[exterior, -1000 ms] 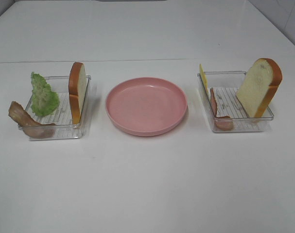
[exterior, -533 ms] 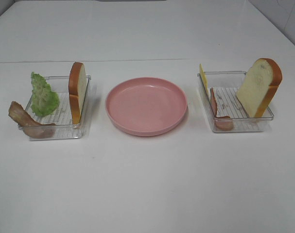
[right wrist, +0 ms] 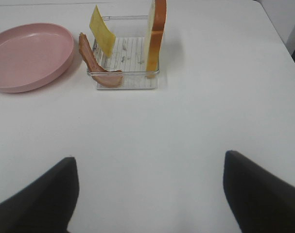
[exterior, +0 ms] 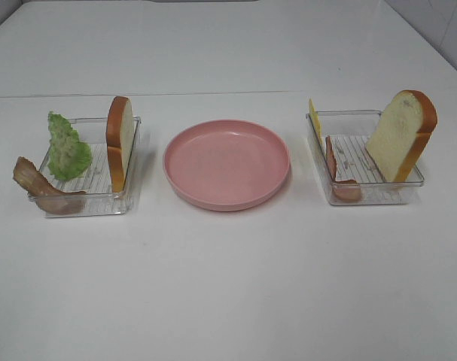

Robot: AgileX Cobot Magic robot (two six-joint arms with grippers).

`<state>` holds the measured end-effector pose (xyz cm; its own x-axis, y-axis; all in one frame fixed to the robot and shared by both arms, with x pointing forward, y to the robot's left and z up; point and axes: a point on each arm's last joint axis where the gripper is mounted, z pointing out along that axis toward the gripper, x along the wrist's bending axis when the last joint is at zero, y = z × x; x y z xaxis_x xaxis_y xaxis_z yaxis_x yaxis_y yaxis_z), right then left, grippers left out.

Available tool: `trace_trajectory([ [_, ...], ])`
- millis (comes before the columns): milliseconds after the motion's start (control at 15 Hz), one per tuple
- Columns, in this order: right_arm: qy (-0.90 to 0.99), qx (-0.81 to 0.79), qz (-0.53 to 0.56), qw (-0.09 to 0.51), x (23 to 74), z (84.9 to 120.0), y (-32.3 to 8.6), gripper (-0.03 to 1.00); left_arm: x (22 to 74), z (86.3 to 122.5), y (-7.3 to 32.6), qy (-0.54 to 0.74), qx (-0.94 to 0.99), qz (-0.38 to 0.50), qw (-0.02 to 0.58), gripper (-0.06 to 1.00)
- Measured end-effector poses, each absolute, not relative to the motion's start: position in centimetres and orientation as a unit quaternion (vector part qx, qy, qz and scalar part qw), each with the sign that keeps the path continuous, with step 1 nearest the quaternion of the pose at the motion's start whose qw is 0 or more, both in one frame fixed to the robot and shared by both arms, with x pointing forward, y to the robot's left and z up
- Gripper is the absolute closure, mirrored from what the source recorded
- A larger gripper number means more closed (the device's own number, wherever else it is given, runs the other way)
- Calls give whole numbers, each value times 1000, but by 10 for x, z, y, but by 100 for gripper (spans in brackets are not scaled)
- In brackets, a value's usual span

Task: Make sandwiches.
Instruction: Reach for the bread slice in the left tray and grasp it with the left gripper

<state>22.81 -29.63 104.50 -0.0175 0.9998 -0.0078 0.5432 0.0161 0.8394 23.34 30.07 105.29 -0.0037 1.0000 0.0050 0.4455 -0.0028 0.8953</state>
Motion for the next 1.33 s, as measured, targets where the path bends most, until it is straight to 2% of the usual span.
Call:
trace_trajectory([
  [400, 628, 614, 338, 337, 228, 1045, -296, 19, 233, 1053, 300, 601, 601, 371, 373, 19],
  [533, 628, 614, 338, 337, 228, 1045, -296, 19, 238, 1067, 298, 588, 588, 380, 405, 19],
  [800, 628, 614, 338, 337, 228, 1045, -296, 19, 279, 1089, 297, 589, 577, 376, 423, 19],
  [867, 628, 614, 338, 337, 228, 1045, -296, 19, 316, 1100, 292, 615, 581, 320, 426, 19],
  [1067, 628, 614, 338, 337, 228, 1045, -296, 19, 367, 1120, 288, 646, 586, 257, 415, 19],
  [1267, 628, 614, 338, 337, 228, 1045, -296, 19, 439, 1138, 285, 674, 603, 196, 380, 19],
  [1333, 628, 614, 338, 337, 228, 1045, -296, 19, 477, 1141, 284, 686, 616, 156, 355, 19],
])
